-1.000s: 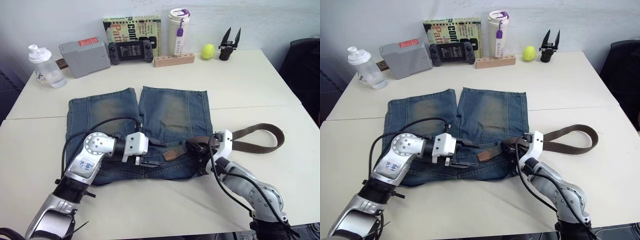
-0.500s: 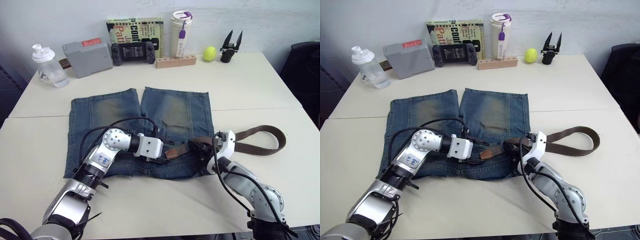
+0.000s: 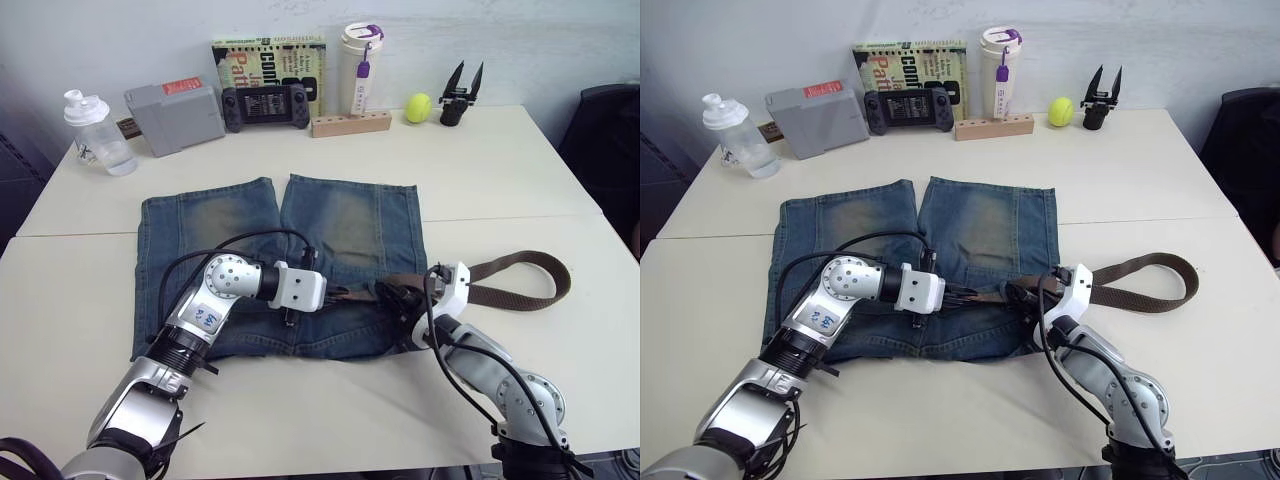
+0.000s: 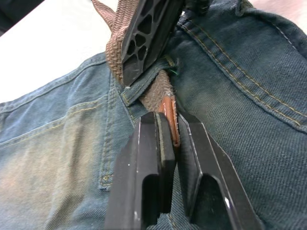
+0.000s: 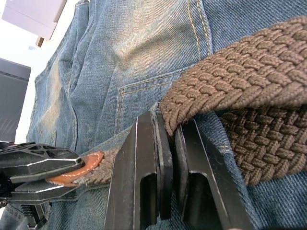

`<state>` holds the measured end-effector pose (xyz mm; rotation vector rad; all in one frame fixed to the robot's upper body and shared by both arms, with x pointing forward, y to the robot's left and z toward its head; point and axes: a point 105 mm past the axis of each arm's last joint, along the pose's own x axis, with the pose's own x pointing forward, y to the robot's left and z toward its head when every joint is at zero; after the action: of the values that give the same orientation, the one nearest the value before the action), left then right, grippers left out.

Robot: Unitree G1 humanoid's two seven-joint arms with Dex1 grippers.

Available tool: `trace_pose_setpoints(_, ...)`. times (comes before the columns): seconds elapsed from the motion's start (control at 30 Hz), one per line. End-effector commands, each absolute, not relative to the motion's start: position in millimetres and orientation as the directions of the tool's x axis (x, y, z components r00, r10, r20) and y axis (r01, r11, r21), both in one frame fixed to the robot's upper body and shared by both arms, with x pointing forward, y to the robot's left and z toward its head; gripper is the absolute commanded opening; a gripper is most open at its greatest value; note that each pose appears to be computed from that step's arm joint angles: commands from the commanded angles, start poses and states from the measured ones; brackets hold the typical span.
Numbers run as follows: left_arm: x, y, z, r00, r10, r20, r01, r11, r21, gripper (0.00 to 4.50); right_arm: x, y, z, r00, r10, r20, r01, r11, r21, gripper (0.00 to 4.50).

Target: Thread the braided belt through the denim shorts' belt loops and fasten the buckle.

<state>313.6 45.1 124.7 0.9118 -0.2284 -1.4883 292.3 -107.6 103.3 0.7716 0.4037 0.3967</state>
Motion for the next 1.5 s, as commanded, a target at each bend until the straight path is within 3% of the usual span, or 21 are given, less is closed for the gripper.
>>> trace_pose_setpoints(0.03,303,34,133,0.067,-0.904,-0.422,0.702,-0.258,0.664,0.32,289,-104,103,0.844,0.499,-0.198,-0.187,0.619,0.763,0.0)
trace_pose_setpoints(0.07,304,33,134,0.071,-0.902,-0.425,0.691,-0.263,0.673,0.32,290,-108,105,0.856,0.48,-0.192,-0.175,0.619,0.765,0.0)
trace_pose_setpoints(0.1,305,33,135,0.076,-0.9,-0.429,0.681,-0.268,0.682,0.23,291,-111,108,0.865,0.469,-0.177,-0.173,0.611,0.772,0.84)
trace_pose_setpoints(0.17,306,33,137,0.084,-0.897,-0.434,0.664,-0.274,0.696,0.23,289,-118,119,0.871,0.472,-0.134,-0.198,0.589,0.784,1.58)
trace_pose_setpoints(0.37,302,32,153,0.088,-0.919,-0.383,0.637,-0.243,0.731,0.23,272,-158,153,0.865,0.495,-0.078,-0.318,0.662,0.679,4.47)
trace_pose_setpoints(0.5,299,36,166,0.097,-0.939,-0.33,0.641,-0.195,0.742,0.23,247,-153,164,0.762,0.629,-0.156,-0.532,0.745,0.401,4.47)
trace_pose_setpoints(0.6,297,42,168,0.105,-0.941,-0.323,0.649,-0.181,0.739,0.23,234,-147,161,0.701,0.68,-0.214,-0.662,0.733,0.158,4.47)
trace_pose_setpoints(0.8,292,61,167,0.13,-0.934,-0.334,0.668,-0.167,0.725,0.23,224,-142,152,0.624,0.735,-0.264,-0.779,0.614,-0.129,4.47)
trace_pose_setpoints(0.87,289,71,166,0.14,-0.931,-0.337,0.676,-0.159,0.719,0.23,217,-134,142,0.567,0.754,-0.332,-0.823,0.509,-0.25,4.47)
trace_pose_setpoints(1.07,285,93,171,0.208,-0.935,-0.286,0.709,-0.057,0.702,0.23,215,-131,119,0.518,0.727,-0.451,-0.807,0.24,-0.54,4.47)
trace_pose_setpoints(1.2,278,97,176,0.235,-0.938,-0.253,0.727,-0.003,0.687,0.23,223,-134,98,0.558,0.663,-0.499,-0.737,0.119,-0.665,4.47)
trace_pose_setpoints(1.3,272,99,178,0.241,-0.941,-0.236,0.741,0.021,0.672,0.23,230,-147,75,0.586,0.578,-0.567,-0.742,0.102,-0.663,3.61)
trace_pose_setpoints(1.4,267,101,176,0.24,-0.941,-0.238,0.75,0.025,0.661,0.23,237,-161,66,0.625,0.518,-0.584,-0.737,0.145,-0.66,2.08)
trace_pose_setpoints(1.47,265,103,171,0.239,-0.936,-0.258,0.752,0.011,0.66,0.23,251,-176,68,0.691,0.456,-0.562,-0.693,0.193,-0.695,1.44)
trace_pose_setpoints(1.5,264,104,169,0.24,-0.934,-0.266,0.751,0.005,0.66,0.23,257,-183,69,0.715,0.429,-0.552,-0.674,0.216,-0.706,0.87)
